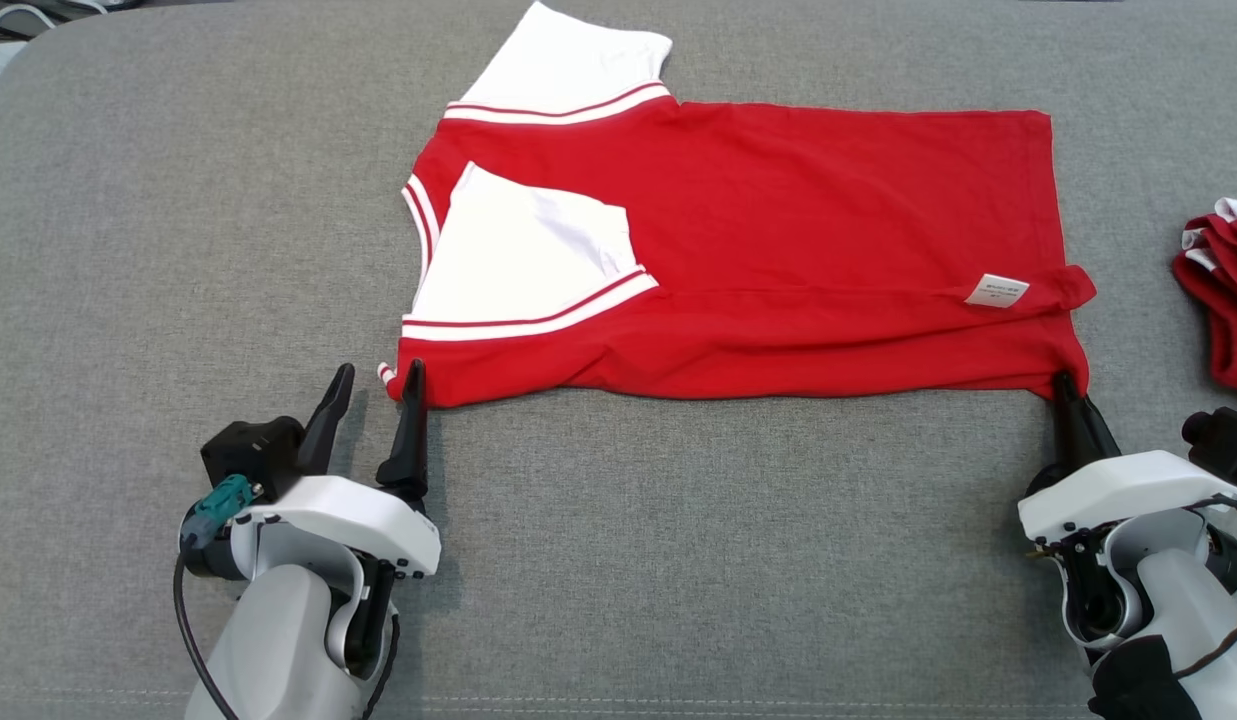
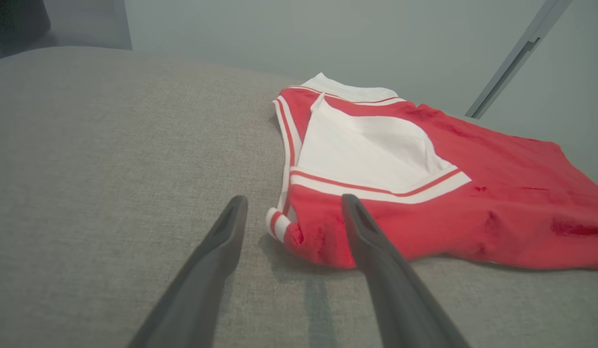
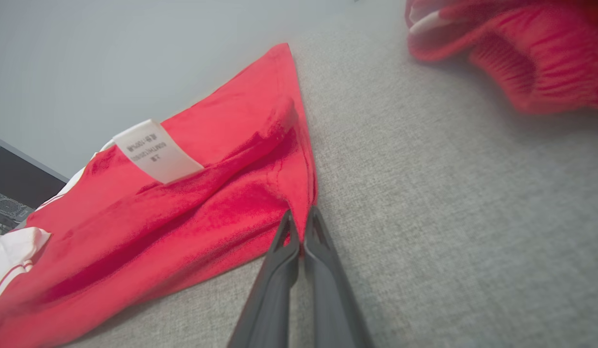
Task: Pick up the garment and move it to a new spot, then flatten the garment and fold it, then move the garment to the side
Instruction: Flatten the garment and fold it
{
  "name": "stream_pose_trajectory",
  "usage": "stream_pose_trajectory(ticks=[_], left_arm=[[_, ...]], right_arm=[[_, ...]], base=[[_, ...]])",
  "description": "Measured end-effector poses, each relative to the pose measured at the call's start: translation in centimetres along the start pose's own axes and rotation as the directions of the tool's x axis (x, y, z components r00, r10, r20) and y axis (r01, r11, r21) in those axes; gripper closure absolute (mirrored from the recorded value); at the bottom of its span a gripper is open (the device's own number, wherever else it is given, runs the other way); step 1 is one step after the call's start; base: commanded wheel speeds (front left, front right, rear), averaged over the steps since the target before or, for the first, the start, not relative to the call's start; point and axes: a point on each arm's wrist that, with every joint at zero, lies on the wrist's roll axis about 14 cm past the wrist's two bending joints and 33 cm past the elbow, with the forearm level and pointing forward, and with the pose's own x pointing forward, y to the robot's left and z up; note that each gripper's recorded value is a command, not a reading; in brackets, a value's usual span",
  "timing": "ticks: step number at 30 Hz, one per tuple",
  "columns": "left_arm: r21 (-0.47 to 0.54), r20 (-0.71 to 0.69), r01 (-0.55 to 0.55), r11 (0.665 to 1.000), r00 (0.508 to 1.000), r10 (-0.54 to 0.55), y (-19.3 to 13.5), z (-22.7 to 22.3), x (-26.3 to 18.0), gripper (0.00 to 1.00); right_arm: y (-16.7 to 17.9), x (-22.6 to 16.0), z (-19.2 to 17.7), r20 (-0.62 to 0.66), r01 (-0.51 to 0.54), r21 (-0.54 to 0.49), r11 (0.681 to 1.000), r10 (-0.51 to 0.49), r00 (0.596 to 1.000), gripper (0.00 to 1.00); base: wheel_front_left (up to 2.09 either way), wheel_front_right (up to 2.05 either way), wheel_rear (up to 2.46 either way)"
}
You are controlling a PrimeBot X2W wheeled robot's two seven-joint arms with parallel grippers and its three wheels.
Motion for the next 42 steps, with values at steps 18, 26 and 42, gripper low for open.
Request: stream_pose_trajectory(ticks=[18, 26, 42], left_arm=[[-0.133, -0.066, 0.013, 0.991, 0.998, -0.022, -0.8, -2.3, 0.5, 0.52], [-0.149, -0.068, 0.026, 0.989, 0.997, -0.036, -1.3, -2.2, 1.0, 1.00], [-0.166, -0.046, -0.024, 0.986, 0.999, 0.016, 0.2, -1.4, -2.3, 1.00]], right_arm=[[-0.3, 0.4, 0.3, 0.008, 0.004, -0.003, 1.000, -0.004, 1.000, 1.00], [-0.1, 0.5, 0.8, 0.020, 0.002, -0.002, 1.000, -0.002, 1.000, 1.00], [0.8, -2.2, 1.9, 0.039, -0.026, -0.018, 0.999, 0.027, 0.999, 1.00]], base=[[0.00, 0.00, 0.00], [0.00, 0.00, 0.00], [0.00, 0.00, 0.00]])
